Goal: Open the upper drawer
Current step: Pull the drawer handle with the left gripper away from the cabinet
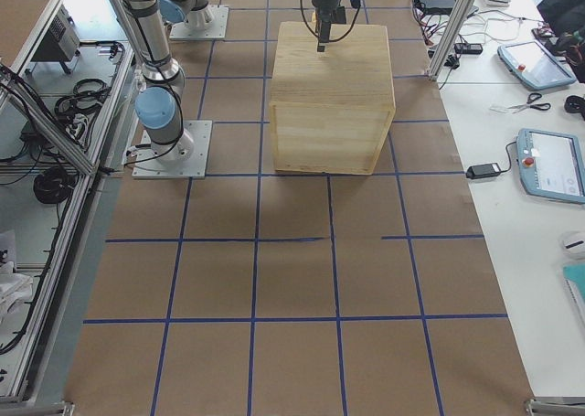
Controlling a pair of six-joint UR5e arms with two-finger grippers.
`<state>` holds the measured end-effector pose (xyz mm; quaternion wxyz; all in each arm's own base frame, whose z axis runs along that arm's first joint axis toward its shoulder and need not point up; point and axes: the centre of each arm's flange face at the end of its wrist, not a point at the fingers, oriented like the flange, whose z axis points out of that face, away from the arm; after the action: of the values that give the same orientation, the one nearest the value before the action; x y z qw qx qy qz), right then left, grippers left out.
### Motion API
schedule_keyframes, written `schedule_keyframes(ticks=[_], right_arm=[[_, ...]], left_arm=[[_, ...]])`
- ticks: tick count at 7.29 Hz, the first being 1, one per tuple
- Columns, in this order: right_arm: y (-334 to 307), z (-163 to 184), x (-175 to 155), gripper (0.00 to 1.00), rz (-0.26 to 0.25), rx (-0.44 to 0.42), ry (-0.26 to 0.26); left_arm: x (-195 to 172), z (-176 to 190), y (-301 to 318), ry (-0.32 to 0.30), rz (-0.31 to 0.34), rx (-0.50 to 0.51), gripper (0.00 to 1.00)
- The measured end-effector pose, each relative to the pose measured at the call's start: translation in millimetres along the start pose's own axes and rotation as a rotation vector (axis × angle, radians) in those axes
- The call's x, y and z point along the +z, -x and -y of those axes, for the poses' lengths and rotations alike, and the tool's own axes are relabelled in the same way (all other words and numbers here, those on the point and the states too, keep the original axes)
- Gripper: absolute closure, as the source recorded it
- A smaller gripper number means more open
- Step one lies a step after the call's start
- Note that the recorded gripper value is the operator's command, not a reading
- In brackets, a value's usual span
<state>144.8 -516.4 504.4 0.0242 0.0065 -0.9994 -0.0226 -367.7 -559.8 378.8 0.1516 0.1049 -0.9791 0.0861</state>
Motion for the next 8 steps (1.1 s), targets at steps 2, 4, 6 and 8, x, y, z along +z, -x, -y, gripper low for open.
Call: schedule_keyframes(ticks=[2, 4, 6, 8], right_arm=[[-0.3, 0.1, -0.4, 0.00, 0.000, 0.000, -0.001], [-0.4, 0.2, -0.5, 0.00, 0.000, 0.000, -0.001], [-0.1, 0.1, -0.5, 0.00, 0.000, 0.000, -0.001], [0.0, 0.1, -0.5, 0.00, 0.000, -0.001, -0.001]], left_arm=[[-4.0, 8.3, 8.6, -0.009, 0.003, 0.010, 0.00], [-4.7, 12.8, 13.1, -0.011, 0.005, 0.019, 0.00], [-7.8, 20.7, 21.2, -0.018, 0.007, 0.022, 0.00], [-10.8, 26.2, 28.6, -0.016, 0.013, 0.021, 0.00]])
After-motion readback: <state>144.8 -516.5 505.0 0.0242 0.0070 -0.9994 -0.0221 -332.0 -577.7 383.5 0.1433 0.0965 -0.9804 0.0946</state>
